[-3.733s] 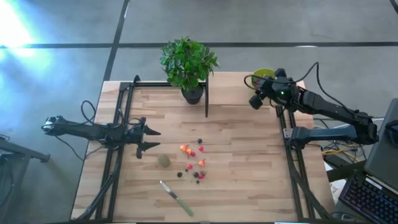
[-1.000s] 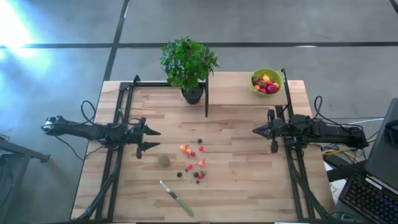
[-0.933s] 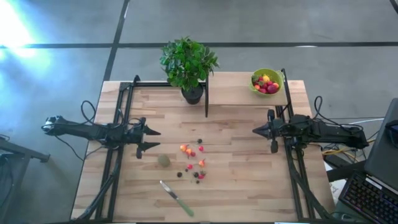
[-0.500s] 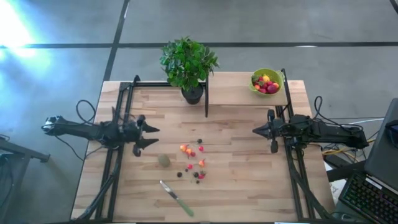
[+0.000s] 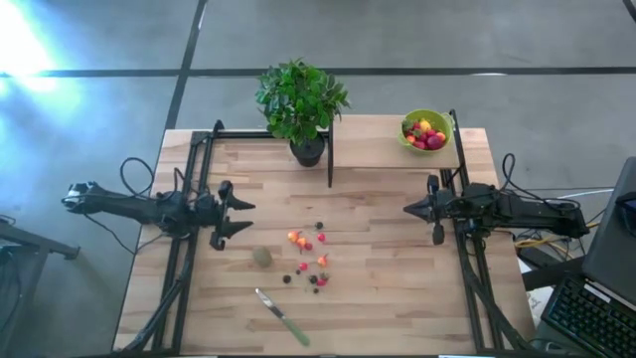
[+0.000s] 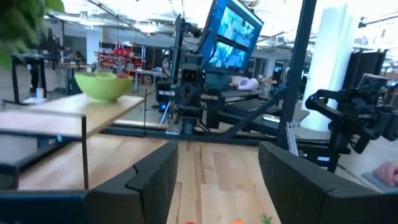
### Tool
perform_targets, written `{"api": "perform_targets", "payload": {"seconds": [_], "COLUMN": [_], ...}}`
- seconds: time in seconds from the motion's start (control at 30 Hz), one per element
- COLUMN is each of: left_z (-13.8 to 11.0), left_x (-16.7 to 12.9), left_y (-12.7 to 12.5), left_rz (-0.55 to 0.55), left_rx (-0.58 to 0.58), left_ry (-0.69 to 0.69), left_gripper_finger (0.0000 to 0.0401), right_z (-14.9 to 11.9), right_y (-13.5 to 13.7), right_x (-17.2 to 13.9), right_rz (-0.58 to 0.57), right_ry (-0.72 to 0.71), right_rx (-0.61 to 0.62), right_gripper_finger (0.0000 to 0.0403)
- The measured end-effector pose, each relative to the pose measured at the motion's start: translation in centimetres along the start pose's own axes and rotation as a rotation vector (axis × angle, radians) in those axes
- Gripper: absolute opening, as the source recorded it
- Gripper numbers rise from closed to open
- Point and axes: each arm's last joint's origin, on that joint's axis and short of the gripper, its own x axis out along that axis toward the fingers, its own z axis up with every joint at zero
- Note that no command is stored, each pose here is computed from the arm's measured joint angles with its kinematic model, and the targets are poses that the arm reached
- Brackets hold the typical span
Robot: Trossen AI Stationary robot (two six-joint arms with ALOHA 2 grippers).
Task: Pick & Place Fruit
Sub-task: Put the pear into the green strainer bowl on the shelf
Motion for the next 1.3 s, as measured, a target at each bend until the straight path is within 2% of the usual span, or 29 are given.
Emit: {"api": "perform_targets", "payload": {"seconds": [0.13, 0.27, 0.37, 0.47, 0.6, 0.7, 0.8, 0.9, 1.03, 1.3], "left_z": [1.6, 3.6, 4.2, 3.9, 2.6, 2.4, 2.0, 2.4, 2.3, 1.3], "left_x": [1.2, 2.6, 3.6, 4.6, 6.3, 7.7, 9.0, 10.4, 11.8, 13.6], "left_y": [-0.3, -1.1, -1.5, -1.7, -1.9, -2.1, -2.2, -2.4, -2.6, -2.4], "left_rz": [-0.003, -0.118, -0.205, -0.218, -0.206, -0.2, -0.195, -0.185, -0.145, -0.032], "left_rx": [0.022, -0.021, -0.026, 0.018, 0.034, 0.052, 0.093, 0.116, 0.132, 0.207], "left_ry": [0.018, -0.015, -0.041, -0.015, 0.14, 0.224, 0.364, 0.451, 0.588, 0.757], "left_gripper_finger": [0.0229, 0.0229, 0.0229, 0.0229, 0.0229, 0.0229, 0.0229, 0.0229, 0.0229, 0.0229], "right_z": [0.0, 0.0, 0.0, 0.0, 0.0, 0.0, 0.0, 0.0, 0.0, 0.0], "right_y": [0.0, 0.0, 0.0, 0.0, 0.0, 0.0, 0.0, 0.0, 0.0, 0.0], "right_x": [0.0, 0.0, 0.0, 0.0, 0.0, 0.0, 0.0, 0.0, 0.0, 0.0], "right_rz": [0.0, 0.0, 0.0, 0.0, 0.0, 0.0, 0.0, 0.0, 0.0, 0.0], "right_ry": [0.0, 0.0, 0.0, 0.0, 0.0, 0.0, 0.0, 0.0, -0.001, -0.001], "right_rx": [0.0, 0.0, 0.0, 0.0, 0.0, -0.001, 0.0, 0.0, -0.001, -0.001], "right_gripper_finger": [0.0008, 0.0008, 0.0008, 0.0008, 0.0008, 0.0008, 0.0008, 0.0008, 0.0008, 0.0008]}}
